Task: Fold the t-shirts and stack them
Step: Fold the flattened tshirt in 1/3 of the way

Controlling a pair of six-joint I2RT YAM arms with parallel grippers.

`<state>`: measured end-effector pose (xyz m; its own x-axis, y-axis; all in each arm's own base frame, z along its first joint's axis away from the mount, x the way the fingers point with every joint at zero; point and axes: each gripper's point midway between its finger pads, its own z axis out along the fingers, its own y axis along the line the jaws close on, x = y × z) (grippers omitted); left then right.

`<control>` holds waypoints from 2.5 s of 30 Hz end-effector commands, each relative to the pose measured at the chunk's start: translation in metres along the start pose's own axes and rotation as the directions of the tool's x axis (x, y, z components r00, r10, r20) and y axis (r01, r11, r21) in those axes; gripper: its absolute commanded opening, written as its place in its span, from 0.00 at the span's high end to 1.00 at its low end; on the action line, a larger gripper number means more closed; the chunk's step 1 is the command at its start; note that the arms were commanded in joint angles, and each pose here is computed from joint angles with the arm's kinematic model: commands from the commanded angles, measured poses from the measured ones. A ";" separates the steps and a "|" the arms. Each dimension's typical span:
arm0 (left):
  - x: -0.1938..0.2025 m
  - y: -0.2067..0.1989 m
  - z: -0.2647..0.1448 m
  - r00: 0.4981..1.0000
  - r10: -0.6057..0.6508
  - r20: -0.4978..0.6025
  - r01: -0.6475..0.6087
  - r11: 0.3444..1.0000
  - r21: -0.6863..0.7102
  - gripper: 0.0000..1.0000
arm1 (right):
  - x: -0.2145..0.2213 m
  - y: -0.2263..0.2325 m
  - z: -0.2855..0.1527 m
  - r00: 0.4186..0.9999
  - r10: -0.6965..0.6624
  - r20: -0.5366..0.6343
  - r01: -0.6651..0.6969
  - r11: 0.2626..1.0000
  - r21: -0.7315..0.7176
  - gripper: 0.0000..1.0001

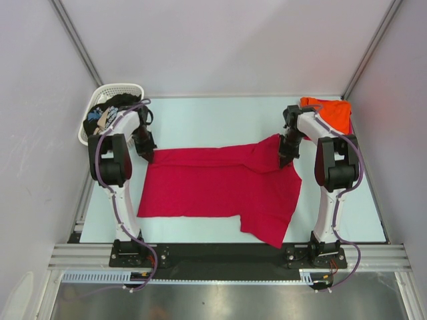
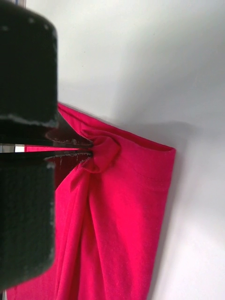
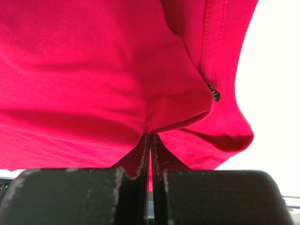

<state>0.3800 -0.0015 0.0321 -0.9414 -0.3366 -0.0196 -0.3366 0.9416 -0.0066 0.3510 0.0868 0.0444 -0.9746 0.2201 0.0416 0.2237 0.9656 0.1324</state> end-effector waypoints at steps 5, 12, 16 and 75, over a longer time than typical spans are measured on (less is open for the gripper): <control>0.009 0.011 -0.008 1.000 0.008 0.027 -0.007 0.999 -0.037 1.00 | 0.020 -0.011 0.011 0.996 -0.011 -0.086 0.015 0.999 0.048 1.00; 0.016 0.011 0.001 1.000 0.017 -0.013 -0.017 0.999 -0.030 0.19 | 0.031 -0.012 0.024 0.988 -0.025 -0.155 0.031 0.999 0.041 0.84; 0.010 0.011 -0.012 0.999 0.021 0.031 -0.020 0.999 -0.026 0.00 | 0.034 -0.008 0.017 0.986 -0.035 -0.166 0.038 0.999 0.016 0.62; 0.018 -0.037 0.006 0.989 0.142 -0.039 -0.142 0.990 0.007 1.00 | -0.012 -0.034 0.025 0.996 -0.092 -0.020 0.094 0.951 0.296 1.00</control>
<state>0.3714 -0.0502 0.0199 -0.9817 -0.1871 0.0343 -0.1884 0.9812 -0.0413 0.3560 0.0692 0.0180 -0.9904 0.1269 0.0541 0.1229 0.9899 -0.0710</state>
